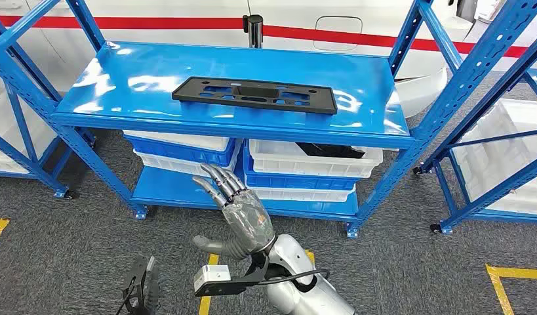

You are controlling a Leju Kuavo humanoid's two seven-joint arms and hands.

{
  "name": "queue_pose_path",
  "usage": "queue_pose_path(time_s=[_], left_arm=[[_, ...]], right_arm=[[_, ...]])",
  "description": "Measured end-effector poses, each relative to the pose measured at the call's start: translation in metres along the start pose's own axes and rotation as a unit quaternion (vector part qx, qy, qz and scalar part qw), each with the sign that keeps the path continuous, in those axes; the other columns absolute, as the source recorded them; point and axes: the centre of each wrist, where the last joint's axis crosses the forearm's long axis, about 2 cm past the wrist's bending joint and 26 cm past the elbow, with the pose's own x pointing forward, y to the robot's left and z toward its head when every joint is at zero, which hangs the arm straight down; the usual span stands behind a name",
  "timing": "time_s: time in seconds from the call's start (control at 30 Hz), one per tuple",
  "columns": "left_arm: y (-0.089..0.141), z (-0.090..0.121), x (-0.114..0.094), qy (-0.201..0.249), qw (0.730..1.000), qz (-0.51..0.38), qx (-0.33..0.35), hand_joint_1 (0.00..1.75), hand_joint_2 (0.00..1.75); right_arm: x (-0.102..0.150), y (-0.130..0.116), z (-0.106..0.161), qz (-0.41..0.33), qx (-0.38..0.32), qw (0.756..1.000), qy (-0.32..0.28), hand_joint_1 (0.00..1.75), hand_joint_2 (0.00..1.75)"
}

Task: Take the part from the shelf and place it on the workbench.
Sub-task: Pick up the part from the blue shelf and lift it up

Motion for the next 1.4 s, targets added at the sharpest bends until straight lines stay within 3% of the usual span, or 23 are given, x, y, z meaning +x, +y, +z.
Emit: queue_pose_path(time_s=[0.13, 0.23, 0.27, 0.37, 0.47, 0.57, 0.87, 1.03, 1.4], left_arm=[[0.01, 0.0, -0.001, 0.002, 1.0, -0.009, 0.007, 0.0, 0.0], [0.017, 0.002, -0.006, 0.0, 1.0, -0.012, 0.028, 0.0, 0.0], [0.021, 0.005, -0.016, -0.012, 0.999, -0.012, 0.044, 0.0, 0.0], [0.043, 0.024, -0.069, -0.09, 0.992, -0.009, 0.092, 0.0, 0.0], [0.069, 0.044, -0.108, -0.141, 0.982, 0.001, 0.128, 0.0, 0.0], [0.079, 0.05, -0.118, -0.145, 0.978, 0.0, 0.148, 0.0, 0.0], [0.044, 0.064, -0.153, -0.021, 0.989, 0.018, 0.142, 0.0, 0.0], [0.03, 0.067, -0.16, 0.005, 0.989, 0.04, 0.145, 0.0, 0.0], [0.022, 0.068, -0.163, 0.003, 0.988, 0.077, 0.137, 0.0, 0.0]], right_arm=[[-0.002, 0.0, 0.002, 0.0, 0.005, 1.0, 0.002, 0.0, 1.75], [-0.003, 0.001, 0.003, 0.004, 0.006, 1.0, 0.007, 0.0, 0.44], [-0.003, 0.0, 0.004, 0.01, 0.003, 1.0, 0.012, 0.0, 0.44], [-0.006, -0.005, 0.021, 0.034, -0.018, 0.999, 0.033, 0.0, 1.75], [-0.013, -0.013, 0.038, 0.064, -0.031, 0.997, 0.031, 0.0, 1.75], [-0.014, -0.014, 0.041, 0.092, -0.036, 0.995, 0.017, 0.0, 1.75], [-0.016, -0.016, 0.039, 0.115, -0.06, 0.992, 0.004, 0.0, 1.75], [-0.017, -0.016, 0.031, 0.121, -0.068, 0.99, -0.004, 0.0, 1.75], [-0.014, -0.015, 0.016, 0.143, -0.084, 0.986, -0.032, 0.0, 1.75]])
